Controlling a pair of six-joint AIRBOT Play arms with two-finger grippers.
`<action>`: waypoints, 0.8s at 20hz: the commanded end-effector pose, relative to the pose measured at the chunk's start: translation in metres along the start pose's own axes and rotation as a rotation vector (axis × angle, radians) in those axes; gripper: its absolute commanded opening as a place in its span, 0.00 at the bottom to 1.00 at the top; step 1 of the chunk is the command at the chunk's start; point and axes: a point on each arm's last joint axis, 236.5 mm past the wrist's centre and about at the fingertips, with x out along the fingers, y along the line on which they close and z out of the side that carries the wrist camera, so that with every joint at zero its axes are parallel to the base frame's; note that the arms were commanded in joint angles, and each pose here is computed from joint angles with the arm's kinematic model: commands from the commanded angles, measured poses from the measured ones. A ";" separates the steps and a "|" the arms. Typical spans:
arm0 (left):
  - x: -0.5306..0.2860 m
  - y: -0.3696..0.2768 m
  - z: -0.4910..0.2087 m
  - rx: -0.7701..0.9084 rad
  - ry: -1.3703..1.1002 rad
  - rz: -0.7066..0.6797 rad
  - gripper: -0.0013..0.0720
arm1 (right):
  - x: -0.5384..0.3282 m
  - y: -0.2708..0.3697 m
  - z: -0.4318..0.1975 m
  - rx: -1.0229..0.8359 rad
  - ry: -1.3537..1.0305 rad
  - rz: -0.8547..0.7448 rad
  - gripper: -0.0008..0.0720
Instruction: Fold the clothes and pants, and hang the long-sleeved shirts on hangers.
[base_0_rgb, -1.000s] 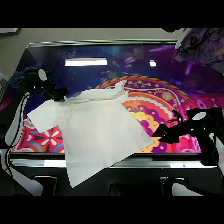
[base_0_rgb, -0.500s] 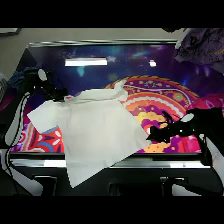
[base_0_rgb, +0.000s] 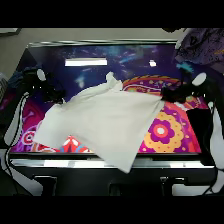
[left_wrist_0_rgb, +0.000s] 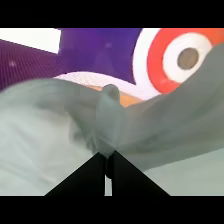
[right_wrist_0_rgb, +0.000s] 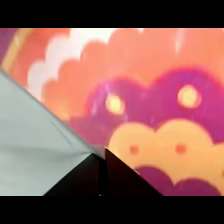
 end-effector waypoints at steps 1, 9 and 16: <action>0.000 0.002 -0.007 -0.015 0.029 0.008 0.04 | -0.004 0.005 0.092 0.070 -0.169 -0.003 0.05; 0.000 -0.002 -0.009 -0.012 0.033 0.009 0.04 | 0.034 0.035 0.093 0.212 -0.051 0.192 0.47; 0.000 -0.002 -0.011 -0.012 0.043 0.012 0.04 | -0.055 -0.053 0.004 0.157 0.214 0.149 0.59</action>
